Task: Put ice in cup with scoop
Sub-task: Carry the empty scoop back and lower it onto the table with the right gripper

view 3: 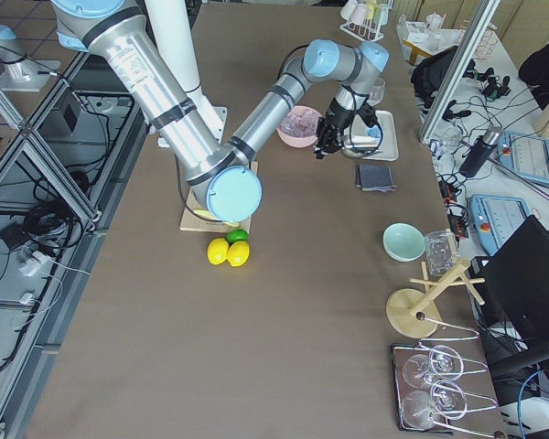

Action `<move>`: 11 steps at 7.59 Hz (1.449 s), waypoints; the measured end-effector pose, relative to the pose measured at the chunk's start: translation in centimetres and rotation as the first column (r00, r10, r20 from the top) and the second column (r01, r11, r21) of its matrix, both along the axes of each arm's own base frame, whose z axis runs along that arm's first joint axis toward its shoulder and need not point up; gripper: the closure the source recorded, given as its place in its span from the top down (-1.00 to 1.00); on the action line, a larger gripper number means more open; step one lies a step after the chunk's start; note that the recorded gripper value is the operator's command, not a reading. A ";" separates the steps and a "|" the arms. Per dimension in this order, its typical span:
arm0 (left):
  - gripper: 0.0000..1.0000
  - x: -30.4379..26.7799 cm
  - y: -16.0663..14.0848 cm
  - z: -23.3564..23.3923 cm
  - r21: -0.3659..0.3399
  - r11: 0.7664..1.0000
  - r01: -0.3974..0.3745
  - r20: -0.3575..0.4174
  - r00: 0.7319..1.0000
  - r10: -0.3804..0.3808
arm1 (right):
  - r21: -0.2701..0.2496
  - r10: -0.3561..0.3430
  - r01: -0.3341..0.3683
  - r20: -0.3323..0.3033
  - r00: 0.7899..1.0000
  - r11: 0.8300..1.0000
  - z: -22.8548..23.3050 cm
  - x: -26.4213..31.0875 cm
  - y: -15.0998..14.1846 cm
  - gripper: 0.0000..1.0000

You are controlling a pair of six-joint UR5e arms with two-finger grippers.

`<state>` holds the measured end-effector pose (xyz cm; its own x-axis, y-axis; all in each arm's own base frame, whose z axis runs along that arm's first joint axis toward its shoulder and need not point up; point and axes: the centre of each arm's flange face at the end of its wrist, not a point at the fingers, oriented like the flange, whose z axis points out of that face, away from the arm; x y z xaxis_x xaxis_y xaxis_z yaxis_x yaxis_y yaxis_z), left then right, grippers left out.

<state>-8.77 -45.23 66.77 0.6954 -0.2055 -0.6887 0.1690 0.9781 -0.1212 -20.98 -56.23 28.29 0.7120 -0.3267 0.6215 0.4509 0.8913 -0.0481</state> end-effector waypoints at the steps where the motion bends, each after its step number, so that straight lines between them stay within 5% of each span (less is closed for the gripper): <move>1: 0.97 0.0 0.0 0.0 0.000 1.000 0.000 0.000 1.000 0.000 | -0.008 0.070 -0.070 -0.007 0.998 0.997 2.9 1.8 2.5 -1.00; 6: 0.97 0.1 0.0 0.3 -0.006 1.000 -0.003 -0.002 1.000 0.003 | -0.037 0.319 -0.319 -0.011 0.948 0.947 21.5 6.4 10.4 -1.00; 11: 0.97 0.2 0.0 0.2 -0.004 1.000 -0.003 -0.002 1.000 0.003 | -0.067 0.376 -0.374 0.017 0.926 0.925 33.6 1.6 10.9 -1.00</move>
